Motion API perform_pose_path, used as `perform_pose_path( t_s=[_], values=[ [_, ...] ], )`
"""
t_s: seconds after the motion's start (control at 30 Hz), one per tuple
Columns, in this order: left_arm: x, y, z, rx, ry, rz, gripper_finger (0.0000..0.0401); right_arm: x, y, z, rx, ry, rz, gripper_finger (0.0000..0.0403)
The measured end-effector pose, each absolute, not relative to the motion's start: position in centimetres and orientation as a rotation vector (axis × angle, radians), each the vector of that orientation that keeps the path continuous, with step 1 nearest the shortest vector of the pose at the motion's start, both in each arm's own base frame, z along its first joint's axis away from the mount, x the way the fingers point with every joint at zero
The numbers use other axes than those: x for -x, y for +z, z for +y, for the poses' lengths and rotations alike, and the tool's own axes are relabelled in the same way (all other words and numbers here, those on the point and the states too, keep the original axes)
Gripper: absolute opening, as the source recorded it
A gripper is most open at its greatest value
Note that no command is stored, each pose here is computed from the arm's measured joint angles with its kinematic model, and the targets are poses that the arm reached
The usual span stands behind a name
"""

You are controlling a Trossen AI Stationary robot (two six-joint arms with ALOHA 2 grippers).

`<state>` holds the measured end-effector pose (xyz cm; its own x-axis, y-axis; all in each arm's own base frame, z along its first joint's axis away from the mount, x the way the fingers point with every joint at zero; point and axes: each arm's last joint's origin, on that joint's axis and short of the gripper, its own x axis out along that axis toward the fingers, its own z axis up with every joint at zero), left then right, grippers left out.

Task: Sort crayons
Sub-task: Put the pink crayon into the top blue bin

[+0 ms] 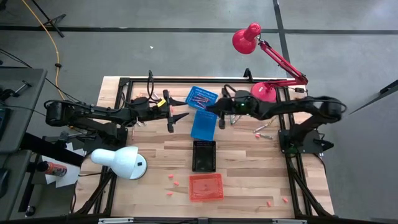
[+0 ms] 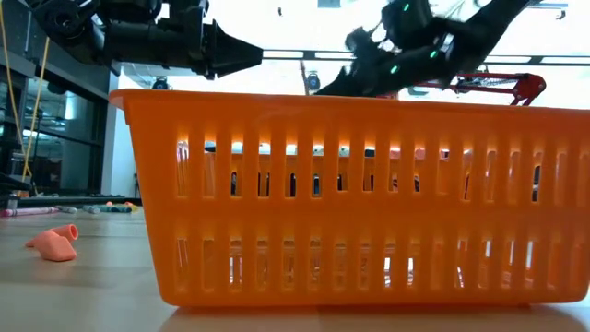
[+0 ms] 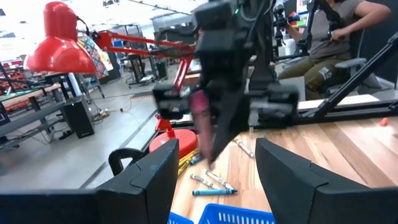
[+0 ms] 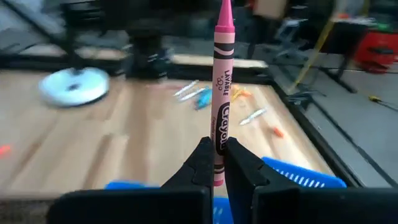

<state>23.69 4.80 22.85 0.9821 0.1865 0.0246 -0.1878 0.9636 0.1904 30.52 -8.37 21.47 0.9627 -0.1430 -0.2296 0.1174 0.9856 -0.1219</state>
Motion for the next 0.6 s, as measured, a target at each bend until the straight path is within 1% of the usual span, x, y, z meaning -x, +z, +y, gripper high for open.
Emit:
perform_pose_path(
  t_s=[0.17, 0.3, 0.47, 0.6],
  values=[
    [-23.7, 22.7, 4.8, -0.194, 0.189, 0.013, 0.0202, -31.5, 18.4, -11.0, 0.004, -0.365, 0.256, 0.0008],
    [-23.7, 22.6, 4.8, -0.193, 0.188, 0.019, 0.0202, -31.4, 16.9, -13.2, -0.113, -0.515, 0.305, 0.0006],
    [-23.7, 22.6, 4.8, -0.187, 0.189, 0.019, 0.0202, -31.6, 16.1, -14.8, -0.233, -0.572, 0.359, 0.0006],
    [-23.7, 22.6, 4.8, -0.187, 0.192, 0.019, 0.0202, -31.9, 15.8, -15.0, -0.242, -0.551, 0.4, 0.0006]
  ],
)
